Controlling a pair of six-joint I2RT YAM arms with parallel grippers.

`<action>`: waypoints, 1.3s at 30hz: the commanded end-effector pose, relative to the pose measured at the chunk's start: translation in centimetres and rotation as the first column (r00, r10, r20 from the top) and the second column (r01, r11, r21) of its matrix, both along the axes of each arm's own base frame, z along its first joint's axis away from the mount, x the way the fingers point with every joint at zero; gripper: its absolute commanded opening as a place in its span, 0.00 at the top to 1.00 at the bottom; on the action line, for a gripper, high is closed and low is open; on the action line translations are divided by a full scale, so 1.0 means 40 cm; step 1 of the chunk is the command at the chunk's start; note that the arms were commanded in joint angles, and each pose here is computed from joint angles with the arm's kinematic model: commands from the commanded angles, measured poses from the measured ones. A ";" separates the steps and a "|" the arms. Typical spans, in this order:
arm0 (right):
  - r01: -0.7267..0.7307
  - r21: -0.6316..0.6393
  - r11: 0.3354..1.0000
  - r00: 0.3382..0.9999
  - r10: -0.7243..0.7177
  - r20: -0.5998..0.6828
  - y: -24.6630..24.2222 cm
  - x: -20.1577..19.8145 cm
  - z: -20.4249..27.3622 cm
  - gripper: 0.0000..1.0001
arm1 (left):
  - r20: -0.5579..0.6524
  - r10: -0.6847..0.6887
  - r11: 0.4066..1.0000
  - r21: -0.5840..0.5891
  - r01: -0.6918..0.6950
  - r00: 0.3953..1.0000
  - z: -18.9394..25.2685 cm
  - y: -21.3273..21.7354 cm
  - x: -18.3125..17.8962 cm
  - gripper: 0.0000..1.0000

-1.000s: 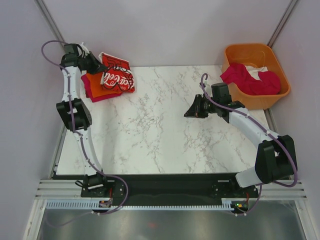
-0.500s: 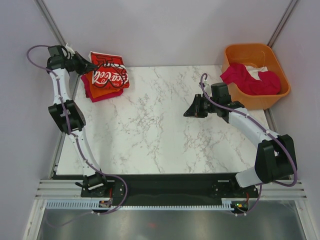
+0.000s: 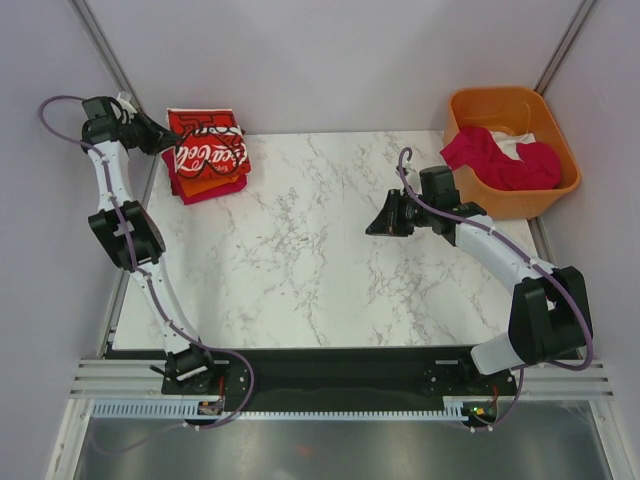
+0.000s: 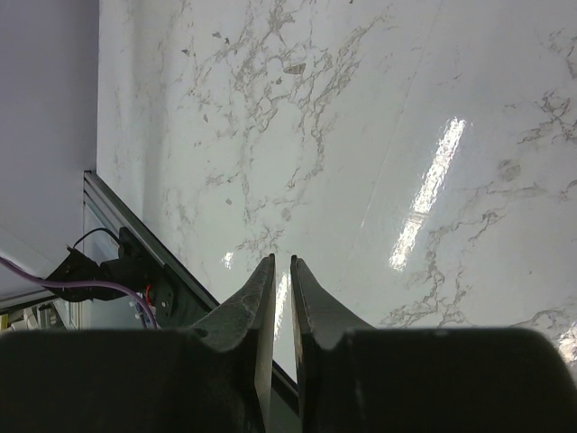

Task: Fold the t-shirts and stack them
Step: Neatly place the folded tshirt to the corner

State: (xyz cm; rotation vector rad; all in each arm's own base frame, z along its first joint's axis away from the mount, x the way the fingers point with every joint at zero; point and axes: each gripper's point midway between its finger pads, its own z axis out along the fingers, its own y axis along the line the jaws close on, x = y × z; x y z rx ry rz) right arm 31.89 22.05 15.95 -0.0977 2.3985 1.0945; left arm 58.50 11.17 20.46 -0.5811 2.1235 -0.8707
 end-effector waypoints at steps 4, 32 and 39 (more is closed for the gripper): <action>-0.019 0.018 1.000 1.000 0.019 0.017 0.015 0.007 0.005 0.80 | 0.055 0.146 0.988 0.043 -0.148 0.988 0.075 0.128 -0.019 0.98; -0.024 0.012 1.000 1.000 0.024 0.004 0.017 0.007 -0.011 0.80 | -0.091 0.237 0.971 0.056 -0.232 0.967 -0.107 0.208 -0.037 0.04; 0.001 -0.044 0.999 0.998 0.001 0.060 0.005 0.029 -0.002 0.77 | -0.170 0.379 0.924 0.135 -0.359 0.910 -0.063 0.201 -0.165 0.04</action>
